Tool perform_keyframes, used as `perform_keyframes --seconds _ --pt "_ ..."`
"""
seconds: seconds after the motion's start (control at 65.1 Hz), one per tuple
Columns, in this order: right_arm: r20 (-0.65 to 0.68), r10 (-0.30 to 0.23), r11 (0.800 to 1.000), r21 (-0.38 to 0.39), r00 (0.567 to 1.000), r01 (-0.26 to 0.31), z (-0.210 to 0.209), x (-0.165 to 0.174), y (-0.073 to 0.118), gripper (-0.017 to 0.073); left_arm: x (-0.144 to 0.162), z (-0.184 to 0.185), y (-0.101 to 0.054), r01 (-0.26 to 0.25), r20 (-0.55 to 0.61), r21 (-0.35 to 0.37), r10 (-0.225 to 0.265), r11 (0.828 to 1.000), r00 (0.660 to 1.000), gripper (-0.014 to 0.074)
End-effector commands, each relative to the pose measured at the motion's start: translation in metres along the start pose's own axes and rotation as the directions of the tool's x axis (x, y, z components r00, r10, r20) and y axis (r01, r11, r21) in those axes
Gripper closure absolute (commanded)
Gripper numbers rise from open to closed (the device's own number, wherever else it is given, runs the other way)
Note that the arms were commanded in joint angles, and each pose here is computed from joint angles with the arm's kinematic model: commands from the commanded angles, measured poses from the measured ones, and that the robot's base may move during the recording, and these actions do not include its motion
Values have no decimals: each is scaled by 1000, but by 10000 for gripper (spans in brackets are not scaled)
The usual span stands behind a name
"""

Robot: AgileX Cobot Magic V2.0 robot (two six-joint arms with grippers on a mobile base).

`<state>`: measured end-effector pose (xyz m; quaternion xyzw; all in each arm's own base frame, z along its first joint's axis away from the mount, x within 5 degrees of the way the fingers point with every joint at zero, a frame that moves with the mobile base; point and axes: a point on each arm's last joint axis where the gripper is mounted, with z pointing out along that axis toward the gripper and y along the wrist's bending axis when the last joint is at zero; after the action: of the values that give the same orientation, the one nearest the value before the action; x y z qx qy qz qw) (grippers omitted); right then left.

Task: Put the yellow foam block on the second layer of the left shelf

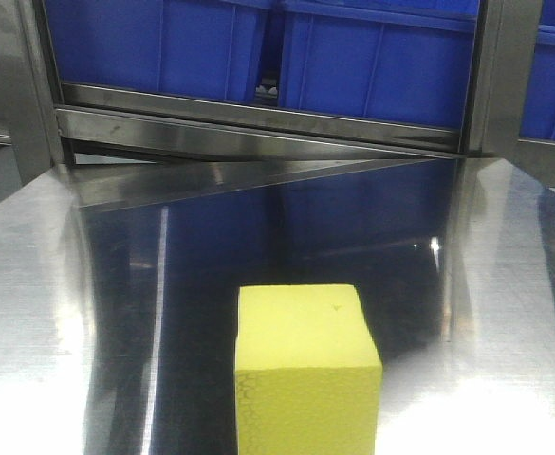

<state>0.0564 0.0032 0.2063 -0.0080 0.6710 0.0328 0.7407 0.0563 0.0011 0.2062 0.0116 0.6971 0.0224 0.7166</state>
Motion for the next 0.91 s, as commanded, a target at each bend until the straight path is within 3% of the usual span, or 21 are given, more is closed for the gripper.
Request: perform_keyframes --seconds 0.0,0.4,0.692,0.799,0.891 --pt "131 -14 1000 2 991 14 -3 -17 0 495 0 -1 -1 11 77 11 -12 1000 997 457" --pt "126 -19 1000 3 992 19 -3 -17 0 495 0 -1 -1 11 77 11 -12 1000 997 457" --pt "-79 -19 1000 -5 997 18 -3 -42 2 495 0 -1 -1 11 77 11 -12 1000 997 457" --pt "-151 -47 999 -16 987 45 2 -53 3 495 0 -1 -1 11 77 11 -12 1000 997 457" --pt "-203 -110 994 -42 973 104 10 -58 4 495 0 -1 -1 11 77 11 -12 1000 997 457"
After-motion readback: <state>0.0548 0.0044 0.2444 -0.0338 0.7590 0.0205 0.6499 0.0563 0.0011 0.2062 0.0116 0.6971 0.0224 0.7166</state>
